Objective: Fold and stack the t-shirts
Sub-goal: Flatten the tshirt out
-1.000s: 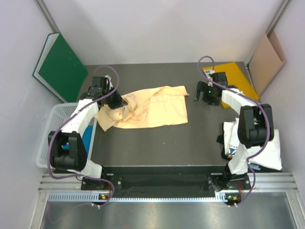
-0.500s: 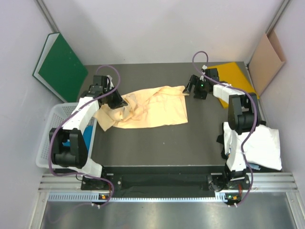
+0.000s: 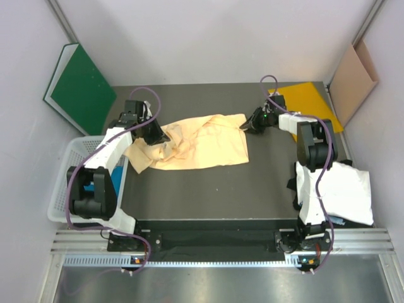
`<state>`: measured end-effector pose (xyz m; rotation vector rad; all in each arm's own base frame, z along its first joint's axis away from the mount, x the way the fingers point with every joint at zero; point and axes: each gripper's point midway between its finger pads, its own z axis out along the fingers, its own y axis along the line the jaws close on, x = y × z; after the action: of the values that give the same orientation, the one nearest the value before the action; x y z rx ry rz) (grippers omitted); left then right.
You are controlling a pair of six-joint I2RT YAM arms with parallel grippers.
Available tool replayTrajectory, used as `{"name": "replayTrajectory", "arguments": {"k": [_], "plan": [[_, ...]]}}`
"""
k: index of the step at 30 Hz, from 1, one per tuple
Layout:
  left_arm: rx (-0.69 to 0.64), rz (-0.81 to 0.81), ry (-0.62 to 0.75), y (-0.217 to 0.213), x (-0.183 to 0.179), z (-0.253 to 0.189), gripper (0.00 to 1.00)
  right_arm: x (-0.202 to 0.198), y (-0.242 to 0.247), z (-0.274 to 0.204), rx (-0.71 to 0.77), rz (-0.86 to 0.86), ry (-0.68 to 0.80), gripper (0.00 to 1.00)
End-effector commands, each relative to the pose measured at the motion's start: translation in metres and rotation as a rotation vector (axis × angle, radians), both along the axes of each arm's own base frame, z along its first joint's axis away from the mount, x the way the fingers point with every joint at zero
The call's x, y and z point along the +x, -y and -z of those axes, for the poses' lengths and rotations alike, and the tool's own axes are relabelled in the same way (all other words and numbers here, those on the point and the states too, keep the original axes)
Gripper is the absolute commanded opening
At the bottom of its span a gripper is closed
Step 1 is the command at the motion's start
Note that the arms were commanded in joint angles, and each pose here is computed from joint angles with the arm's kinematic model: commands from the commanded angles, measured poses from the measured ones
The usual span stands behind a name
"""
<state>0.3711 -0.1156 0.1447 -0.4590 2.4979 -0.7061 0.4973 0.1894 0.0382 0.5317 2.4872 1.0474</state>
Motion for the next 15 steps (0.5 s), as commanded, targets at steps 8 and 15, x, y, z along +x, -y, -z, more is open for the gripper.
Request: {"name": "replayTrajectory", "arguments": {"k": [8, 15], "plan": [[0.079, -0.024, 0.043, -0.014, 0.015, -0.011, 0.0, -0.006, 0.018, -0.065, 0.011, 0.081, 0.056, 0.0], [0.232, -0.101, 0.062, -0.049, 0.04, -0.022, 0.0, 0.008, 0.074, -0.169, -0.063, 0.189, 0.303, 0.0]]}}
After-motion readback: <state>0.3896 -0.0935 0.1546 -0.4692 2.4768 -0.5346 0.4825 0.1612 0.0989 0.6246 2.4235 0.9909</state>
